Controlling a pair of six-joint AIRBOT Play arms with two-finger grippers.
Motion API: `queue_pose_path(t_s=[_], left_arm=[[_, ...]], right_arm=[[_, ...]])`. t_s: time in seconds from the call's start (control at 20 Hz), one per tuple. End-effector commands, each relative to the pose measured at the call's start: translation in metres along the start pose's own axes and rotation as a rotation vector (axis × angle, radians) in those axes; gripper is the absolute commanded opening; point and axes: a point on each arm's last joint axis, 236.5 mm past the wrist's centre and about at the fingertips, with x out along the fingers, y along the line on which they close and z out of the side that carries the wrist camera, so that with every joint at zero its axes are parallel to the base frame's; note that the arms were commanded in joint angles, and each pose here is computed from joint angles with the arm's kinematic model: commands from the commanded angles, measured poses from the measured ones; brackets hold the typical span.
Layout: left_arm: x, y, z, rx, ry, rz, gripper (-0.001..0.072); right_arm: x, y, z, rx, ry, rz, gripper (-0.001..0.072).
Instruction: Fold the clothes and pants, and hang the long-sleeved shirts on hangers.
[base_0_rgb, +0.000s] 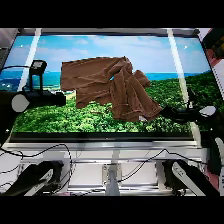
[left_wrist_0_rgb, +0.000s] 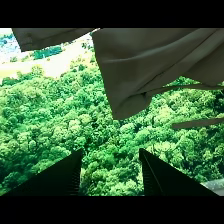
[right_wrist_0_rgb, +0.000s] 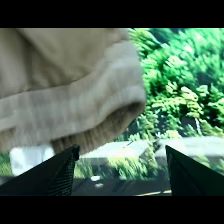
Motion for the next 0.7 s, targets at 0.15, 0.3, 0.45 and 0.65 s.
queue_pose_path(t_s=[0.15,0.3,0.45,0.65], left_arm=[[0.016,-0.001,-0.007,-0.004,0.050,-0.005,0.0428],[0.025,0.000,-0.005,-0.006,0.051,-0.004,0.0428],[0.041,-0.007,0.003,-0.033,0.031,-0.034,0.0428],[0.069,-0.020,0.015,-0.103,0.005,-0.097,0.0428]], right_arm=[[0.054,-0.006,0.021,0.263,-0.031,0.089,0.0610],[0.061,0.003,0.034,0.286,-0.074,0.151,0.0536],[0.068,0.004,0.030,0.300,-0.053,0.152,0.0484],[0.073,0.016,0.037,0.266,-0.080,0.152,0.0037]])
